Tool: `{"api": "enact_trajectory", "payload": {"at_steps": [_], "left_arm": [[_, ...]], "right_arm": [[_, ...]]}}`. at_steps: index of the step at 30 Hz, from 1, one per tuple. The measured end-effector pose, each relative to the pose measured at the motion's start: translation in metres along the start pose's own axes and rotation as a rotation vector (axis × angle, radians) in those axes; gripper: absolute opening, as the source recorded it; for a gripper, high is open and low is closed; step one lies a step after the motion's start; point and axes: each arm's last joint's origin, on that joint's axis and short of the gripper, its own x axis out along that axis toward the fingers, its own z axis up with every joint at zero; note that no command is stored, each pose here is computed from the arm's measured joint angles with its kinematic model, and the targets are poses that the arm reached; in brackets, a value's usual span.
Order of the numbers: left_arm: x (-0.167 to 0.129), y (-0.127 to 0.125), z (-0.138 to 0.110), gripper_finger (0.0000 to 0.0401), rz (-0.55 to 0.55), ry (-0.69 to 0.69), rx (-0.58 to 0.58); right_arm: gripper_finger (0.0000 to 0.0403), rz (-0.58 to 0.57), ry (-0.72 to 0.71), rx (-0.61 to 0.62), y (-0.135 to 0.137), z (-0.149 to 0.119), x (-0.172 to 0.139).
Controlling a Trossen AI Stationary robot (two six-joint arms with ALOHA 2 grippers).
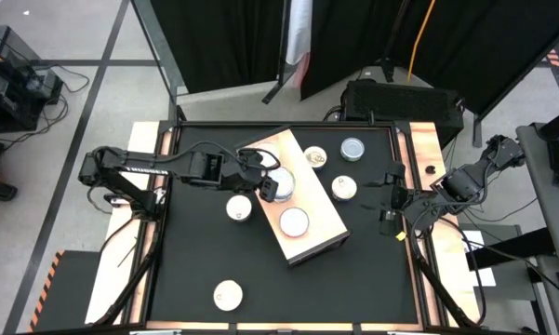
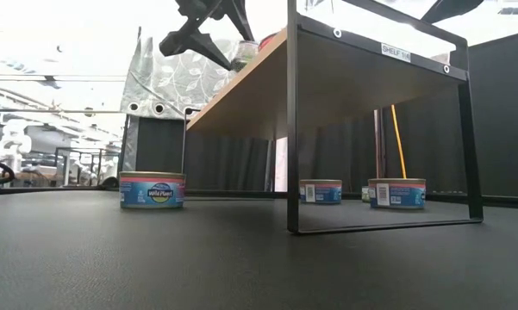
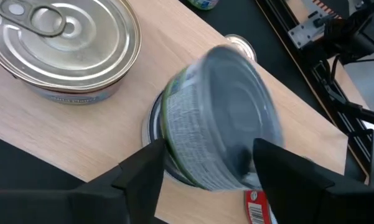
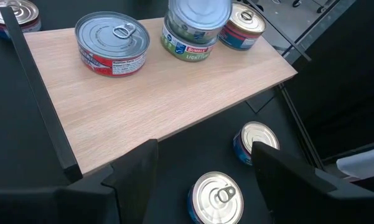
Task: Stack canned seafood by type on shelf
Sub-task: Stack the green tuna can on top of the green tuna can on the shelf, then stack the blue pink tuna can on top of the blue pink tuna can on the shelf
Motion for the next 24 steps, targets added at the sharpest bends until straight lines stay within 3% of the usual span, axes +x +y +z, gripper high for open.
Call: {"api": "enact_trajectory", "payload": {"at_steps": [10,16,20,24], "left_arm": [[-0.005,0.001,0.002,0.0267,-0.008,-0.005,-0.005],[-0.047,-0.002,0.011,0.0267,-0.1,-0.03,0.021],[-0.078,-0.009,-0.005,0.0267,-0.143,-0.104,0.172],[-0.094,-0.018,-0.038,0.0267,-0.008,-0.297,0.47]], "right_arm": [[0.0254,-0.002,0.005,-0.005,0.0,-0.001,0.0],[0.0254,-0.005,0.016,-0.01,-0.001,-0.002,0.0],[0.0254,-0.015,0.03,0.01,-0.002,-0.004,0.0],[0.0254,-0.022,0.037,0.058,-0.002,-0.005,0.0]]}}
